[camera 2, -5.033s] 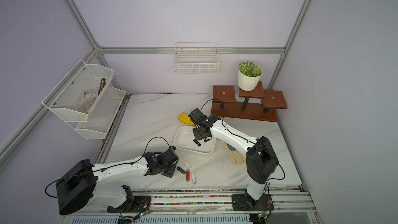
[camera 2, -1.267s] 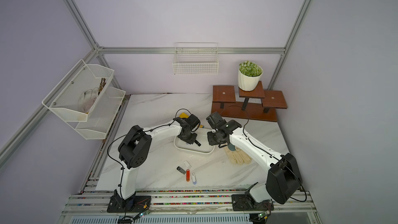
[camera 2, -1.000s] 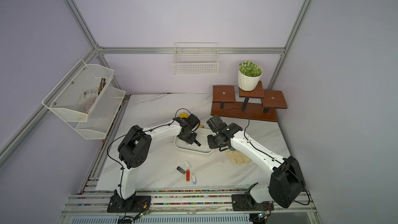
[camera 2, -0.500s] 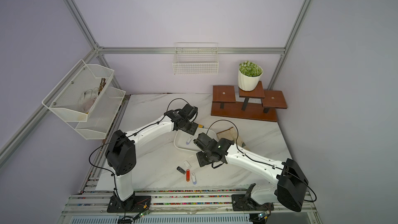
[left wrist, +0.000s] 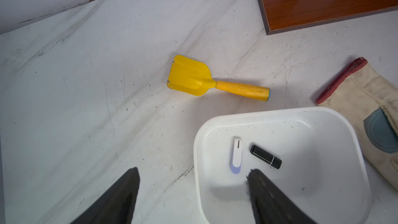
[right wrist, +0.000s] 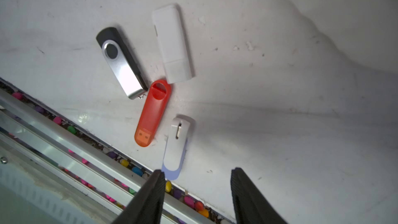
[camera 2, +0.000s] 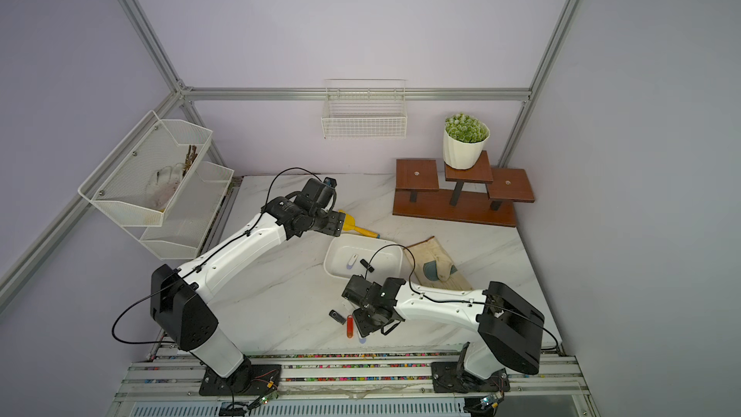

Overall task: Put the usb flash drive into the storage box
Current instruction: Pick up the USB flash from the center of the board.

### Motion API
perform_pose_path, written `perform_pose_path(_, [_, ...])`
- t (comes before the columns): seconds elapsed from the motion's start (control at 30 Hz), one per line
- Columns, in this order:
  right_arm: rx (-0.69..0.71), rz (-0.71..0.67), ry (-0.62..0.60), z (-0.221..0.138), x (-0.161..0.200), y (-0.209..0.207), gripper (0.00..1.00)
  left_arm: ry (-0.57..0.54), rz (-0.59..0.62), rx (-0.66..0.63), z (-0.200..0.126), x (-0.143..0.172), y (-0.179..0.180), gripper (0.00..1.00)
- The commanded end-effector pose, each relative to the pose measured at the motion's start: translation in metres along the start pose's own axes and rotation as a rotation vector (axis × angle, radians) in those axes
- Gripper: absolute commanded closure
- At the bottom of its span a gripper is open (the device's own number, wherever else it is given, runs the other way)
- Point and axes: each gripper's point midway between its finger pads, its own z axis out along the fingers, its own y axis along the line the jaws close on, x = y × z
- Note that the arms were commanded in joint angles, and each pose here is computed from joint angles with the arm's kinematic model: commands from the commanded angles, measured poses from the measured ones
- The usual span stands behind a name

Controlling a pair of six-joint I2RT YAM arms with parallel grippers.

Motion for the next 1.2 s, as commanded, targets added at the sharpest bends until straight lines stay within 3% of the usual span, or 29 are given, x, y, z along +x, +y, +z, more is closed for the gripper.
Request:
perform_pose_path(0.0, [-0.01,-0.027,0.003,0.007,-0.003,0.012,0.46,-0.011,-0.02,-0.018,-0.01,0.005,0.01,0.17])
perform_pose_path(0.93, [0.158,-0.039,0.053,0.032,0.003,0.001,0.58,0.007,-0.038,-0.025,-0.013,0.022,0.021,0.16])
perform_pose_path(1.17, [0.168,-0.039,0.064,0.034,0.007,-0.001,0.79,0.037,-0.048,-0.027,-0.011,0.038,0.023,0.16])
